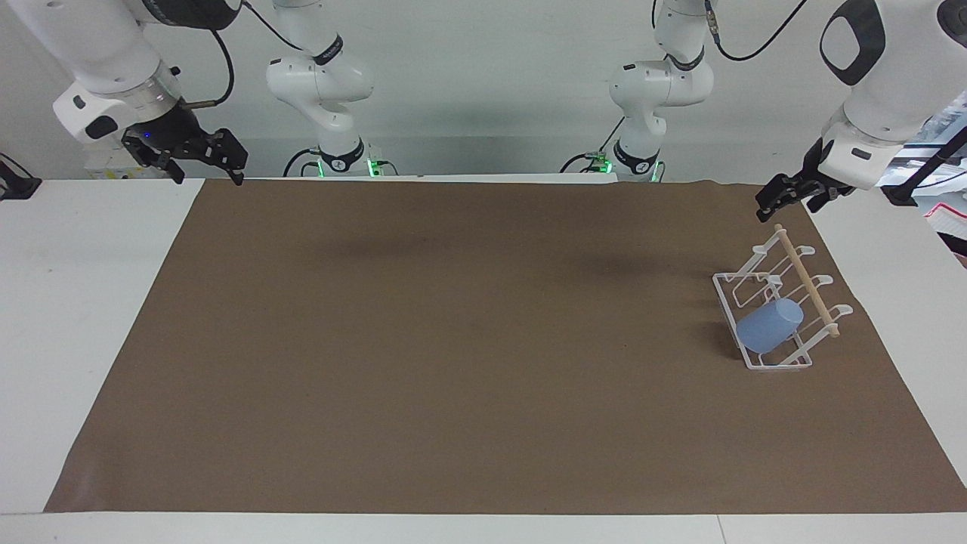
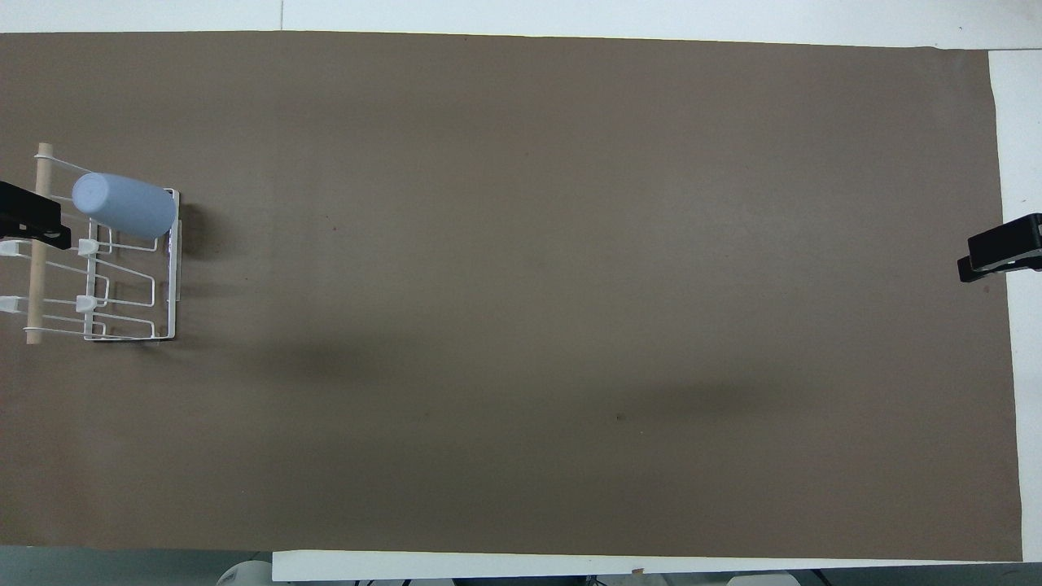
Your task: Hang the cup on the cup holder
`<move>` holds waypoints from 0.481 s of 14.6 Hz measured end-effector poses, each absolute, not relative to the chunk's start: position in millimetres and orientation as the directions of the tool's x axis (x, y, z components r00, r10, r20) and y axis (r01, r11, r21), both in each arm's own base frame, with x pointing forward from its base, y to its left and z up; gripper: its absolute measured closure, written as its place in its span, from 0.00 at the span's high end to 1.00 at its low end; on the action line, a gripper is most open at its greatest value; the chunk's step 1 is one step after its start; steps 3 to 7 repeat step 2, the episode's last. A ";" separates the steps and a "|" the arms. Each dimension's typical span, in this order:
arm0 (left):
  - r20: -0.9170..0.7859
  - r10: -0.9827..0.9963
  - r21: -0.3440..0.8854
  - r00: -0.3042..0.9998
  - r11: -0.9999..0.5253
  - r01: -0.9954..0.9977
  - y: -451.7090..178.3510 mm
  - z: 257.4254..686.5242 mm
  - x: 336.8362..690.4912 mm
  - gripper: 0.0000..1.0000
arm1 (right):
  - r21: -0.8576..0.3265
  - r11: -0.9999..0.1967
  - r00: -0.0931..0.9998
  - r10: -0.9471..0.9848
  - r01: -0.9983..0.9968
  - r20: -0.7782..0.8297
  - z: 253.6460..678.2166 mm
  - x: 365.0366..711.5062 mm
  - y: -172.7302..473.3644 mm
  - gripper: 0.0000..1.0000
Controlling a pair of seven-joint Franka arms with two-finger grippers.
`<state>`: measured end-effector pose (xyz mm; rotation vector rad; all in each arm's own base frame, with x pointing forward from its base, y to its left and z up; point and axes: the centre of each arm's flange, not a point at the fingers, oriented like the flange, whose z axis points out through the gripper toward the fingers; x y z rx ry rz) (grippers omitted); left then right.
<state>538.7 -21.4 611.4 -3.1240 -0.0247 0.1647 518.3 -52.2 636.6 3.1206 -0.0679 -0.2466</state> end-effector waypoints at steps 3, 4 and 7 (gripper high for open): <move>-0.116 -0.007 0.016 0.993 -1.000 -0.005 -25.8 623.6 536.5 1.00 | 0.014 -0.999 0.987 -0.044 -0.042 -0.157 636.6 518.3 -52.2 1.00; -0.116 -0.007 0.016 0.993 -1.000 -0.005 -25.8 623.6 536.5 1.00 | 0.014 -0.999 0.987 -0.044 -0.042 -0.157 636.6 518.3 -52.2 1.00; -0.116 -0.007 0.016 0.993 -1.000 -0.005 -25.8 623.6 536.5 1.00 | 0.014 -0.999 0.987 -0.044 -0.042 -0.157 636.6 518.3 -52.2 1.00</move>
